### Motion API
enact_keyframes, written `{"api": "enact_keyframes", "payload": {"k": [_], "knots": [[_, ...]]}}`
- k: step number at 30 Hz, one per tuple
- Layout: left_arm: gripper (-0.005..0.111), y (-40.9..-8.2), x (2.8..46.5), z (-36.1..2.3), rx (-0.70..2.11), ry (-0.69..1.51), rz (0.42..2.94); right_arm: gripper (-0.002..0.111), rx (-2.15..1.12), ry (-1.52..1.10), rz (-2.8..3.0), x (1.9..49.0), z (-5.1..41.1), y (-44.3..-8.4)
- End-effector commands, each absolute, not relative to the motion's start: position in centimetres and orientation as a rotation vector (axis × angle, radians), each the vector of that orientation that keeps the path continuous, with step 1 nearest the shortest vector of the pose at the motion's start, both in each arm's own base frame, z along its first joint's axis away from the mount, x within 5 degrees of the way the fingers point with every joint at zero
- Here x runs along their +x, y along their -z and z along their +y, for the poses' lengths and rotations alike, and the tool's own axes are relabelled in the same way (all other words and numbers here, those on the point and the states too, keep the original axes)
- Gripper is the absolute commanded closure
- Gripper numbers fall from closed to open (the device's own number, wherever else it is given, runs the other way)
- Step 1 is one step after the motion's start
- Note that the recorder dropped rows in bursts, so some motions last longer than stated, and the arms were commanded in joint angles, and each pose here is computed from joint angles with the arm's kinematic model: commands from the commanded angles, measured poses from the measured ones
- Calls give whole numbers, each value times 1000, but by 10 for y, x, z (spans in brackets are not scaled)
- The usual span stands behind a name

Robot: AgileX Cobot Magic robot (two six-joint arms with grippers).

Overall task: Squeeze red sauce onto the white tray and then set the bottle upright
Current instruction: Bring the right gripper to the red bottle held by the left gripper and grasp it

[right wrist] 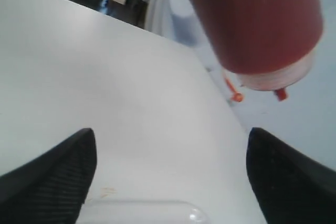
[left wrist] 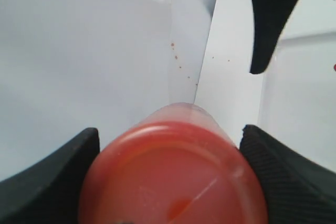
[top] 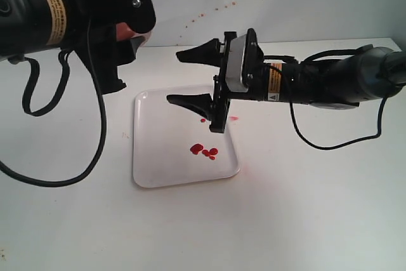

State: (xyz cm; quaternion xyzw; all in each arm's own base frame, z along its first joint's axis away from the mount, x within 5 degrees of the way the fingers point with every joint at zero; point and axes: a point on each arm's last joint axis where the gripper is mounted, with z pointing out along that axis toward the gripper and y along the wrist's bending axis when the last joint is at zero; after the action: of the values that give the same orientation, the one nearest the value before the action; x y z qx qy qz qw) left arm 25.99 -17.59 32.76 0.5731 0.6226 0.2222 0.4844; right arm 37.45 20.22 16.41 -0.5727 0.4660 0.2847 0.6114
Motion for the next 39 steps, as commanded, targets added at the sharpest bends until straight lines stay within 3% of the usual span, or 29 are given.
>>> {"api": "enact_keyframes", "payload": {"k": [1, 5, 12, 39], "knots": [[107, -339, 256, -178, 1389, -527, 1437, 32, -1168, -555, 1026, 385, 200, -177], [107, -341, 256, -182, 1388, -495, 1408, 29, -1098, -573, 993, 383, 205, -183], [107, -343, 254, -187, 1383, -441, 1367, 29, -1082, -386, 1019, 385, 225, -181], [107, -349, 249, -200, 1320, -238, 1299, 30, -923, -448, 979, 369, 256, -194]]}}
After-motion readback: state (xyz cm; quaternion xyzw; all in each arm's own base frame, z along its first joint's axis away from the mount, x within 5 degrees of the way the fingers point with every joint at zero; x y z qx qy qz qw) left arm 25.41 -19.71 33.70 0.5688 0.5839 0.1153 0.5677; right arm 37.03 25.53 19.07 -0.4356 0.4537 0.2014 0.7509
